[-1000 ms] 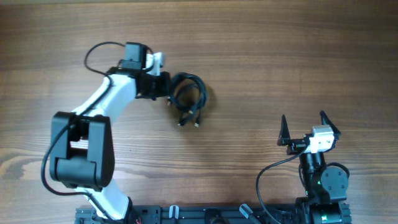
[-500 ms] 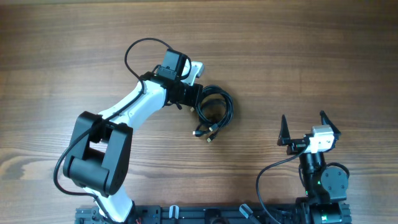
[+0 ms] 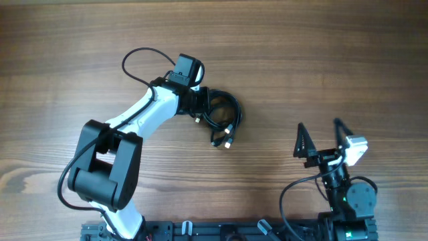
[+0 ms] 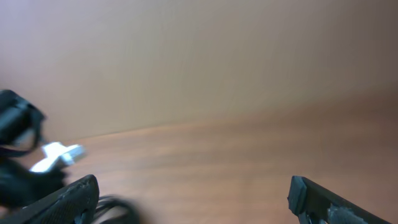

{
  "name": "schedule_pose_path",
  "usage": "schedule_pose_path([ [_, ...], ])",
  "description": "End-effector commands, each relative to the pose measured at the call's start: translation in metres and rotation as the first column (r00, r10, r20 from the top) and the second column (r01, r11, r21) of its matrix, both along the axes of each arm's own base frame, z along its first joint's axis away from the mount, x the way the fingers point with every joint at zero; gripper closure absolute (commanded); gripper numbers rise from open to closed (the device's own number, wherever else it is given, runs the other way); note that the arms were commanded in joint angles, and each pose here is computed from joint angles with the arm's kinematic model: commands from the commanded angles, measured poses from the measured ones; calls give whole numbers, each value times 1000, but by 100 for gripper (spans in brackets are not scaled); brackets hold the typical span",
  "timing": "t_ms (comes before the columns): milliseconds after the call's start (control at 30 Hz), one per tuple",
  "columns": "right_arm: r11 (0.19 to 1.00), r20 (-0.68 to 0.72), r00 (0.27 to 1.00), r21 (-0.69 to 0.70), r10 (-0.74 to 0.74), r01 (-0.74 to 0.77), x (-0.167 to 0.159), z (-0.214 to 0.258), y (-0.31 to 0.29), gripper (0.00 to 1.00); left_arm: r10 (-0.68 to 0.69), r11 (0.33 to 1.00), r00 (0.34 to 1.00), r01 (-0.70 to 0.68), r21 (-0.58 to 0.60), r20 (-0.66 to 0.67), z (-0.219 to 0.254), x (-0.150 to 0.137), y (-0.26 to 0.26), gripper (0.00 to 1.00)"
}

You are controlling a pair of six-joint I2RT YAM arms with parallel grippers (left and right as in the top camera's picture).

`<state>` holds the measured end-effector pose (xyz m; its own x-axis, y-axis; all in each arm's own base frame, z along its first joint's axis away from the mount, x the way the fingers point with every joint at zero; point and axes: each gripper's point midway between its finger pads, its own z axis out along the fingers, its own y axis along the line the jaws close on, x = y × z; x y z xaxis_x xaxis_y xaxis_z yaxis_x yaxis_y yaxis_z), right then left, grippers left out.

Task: Untangle cables
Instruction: 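Move the right gripper toward the cables held by the left gripper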

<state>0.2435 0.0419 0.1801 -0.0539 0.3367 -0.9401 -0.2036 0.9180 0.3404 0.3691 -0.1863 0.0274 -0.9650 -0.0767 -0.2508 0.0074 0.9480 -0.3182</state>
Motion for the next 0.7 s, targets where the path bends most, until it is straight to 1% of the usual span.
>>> schedule_pose_path([
  [0,925,-137,968,351,208,-149,-7,-13,31,0,86,996,996,-86,-4,-19,-2,4,2,96],
  [100,880,-197,932,433,303,-195,-10,-18,46,0,85,996,996,-85,-3,-18,-2,4,2,96],
  [167,841,-217,891,473,398,-261,-13,-15,61,0,85,996,996,-85,-3,-19,-2,4,2,96],
  [267,783,-249,828,538,503,-314,-13,-12,77,0,85,996,996,-85,-3,-19,-2,4,2,96],
  [333,733,-278,765,588,581,-343,-11,-11,90,0,85,996,996,-85,-3,-20,-2,3,2,96],
  [400,700,-294,714,609,636,-373,-10,-12,99,0,85,996,996,-85,-3,-20,-2,3,2,96],
  [433,669,-309,663,631,682,-394,-7,-14,106,0,85,996,996,-85,-3,-20,-2,3,2,96],
  [467,655,-315,645,646,697,-393,-5,-17,109,0,85,996,996,-85,-3,-20,-2,3,2,96],
  [500,640,-323,633,676,703,-366,-1,-20,110,0,85,996,996,-85,-3,-20,-2,3,2,96],
  [567,620,-364,638,750,678,-230,13,-33,105,0,86,996,996,-86,-3,-21,-2,3,2,96],
  [600,596,-399,636,794,660,-119,22,-44,101,0,86,996,996,-86,-3,-21,-2,3,2,96],
  [633,549,-433,593,835,679,-20,21,-55,103,0,86,996,996,-86,-4,-21,-2,3,2,96],
  [667,525,-452,573,850,684,44,22,-62,103,0,89,996,996,-89,-5,-22,-2,3,2,96],
])
